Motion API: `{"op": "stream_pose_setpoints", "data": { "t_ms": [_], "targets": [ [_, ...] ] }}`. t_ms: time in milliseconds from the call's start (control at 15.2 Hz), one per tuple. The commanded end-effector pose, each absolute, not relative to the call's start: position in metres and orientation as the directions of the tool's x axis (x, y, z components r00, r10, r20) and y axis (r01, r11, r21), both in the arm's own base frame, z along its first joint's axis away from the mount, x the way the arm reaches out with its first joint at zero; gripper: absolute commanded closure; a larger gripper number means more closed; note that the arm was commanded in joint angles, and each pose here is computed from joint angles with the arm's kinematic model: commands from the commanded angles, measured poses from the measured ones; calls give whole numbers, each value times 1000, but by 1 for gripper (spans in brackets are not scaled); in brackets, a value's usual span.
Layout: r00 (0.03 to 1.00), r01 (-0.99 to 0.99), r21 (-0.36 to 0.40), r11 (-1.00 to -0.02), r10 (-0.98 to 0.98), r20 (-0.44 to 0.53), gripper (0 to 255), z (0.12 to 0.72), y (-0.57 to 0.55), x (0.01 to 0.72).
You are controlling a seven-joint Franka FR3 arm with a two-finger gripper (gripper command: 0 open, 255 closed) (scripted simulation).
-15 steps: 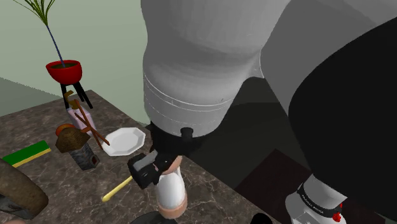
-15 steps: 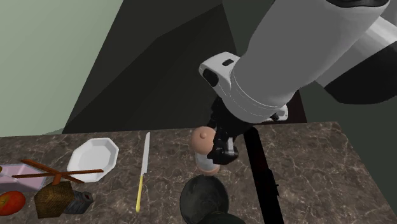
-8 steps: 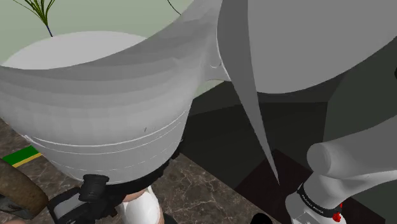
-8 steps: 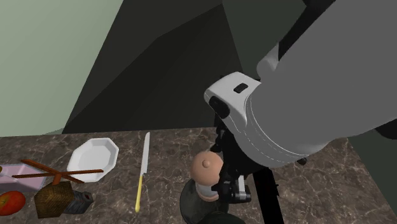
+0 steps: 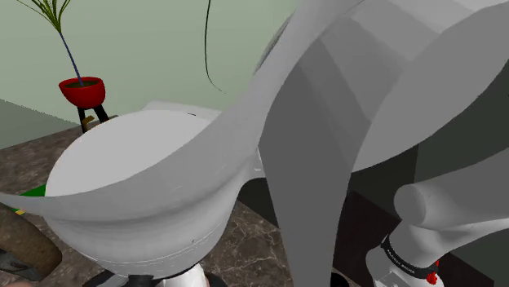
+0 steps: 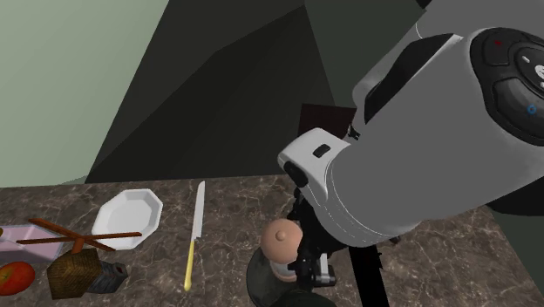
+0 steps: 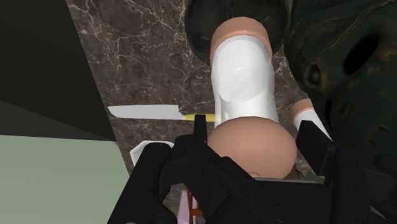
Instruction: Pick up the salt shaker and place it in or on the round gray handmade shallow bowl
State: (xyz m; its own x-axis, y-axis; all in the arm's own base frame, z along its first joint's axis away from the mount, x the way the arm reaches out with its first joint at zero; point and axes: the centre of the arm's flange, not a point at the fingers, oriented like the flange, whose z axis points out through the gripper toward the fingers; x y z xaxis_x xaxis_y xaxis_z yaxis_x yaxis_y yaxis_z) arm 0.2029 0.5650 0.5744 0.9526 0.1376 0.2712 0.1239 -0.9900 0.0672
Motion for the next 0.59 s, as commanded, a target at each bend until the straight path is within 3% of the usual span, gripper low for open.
{"op": "stream_pose_setpoints", "data": {
  "t_ms": [0,528],
  "targets": [
    [953,124,67,-990,138,272,255,563,565,202],
    [953,124,67,-990,138,272,255,521,565,202]
  ]
}}
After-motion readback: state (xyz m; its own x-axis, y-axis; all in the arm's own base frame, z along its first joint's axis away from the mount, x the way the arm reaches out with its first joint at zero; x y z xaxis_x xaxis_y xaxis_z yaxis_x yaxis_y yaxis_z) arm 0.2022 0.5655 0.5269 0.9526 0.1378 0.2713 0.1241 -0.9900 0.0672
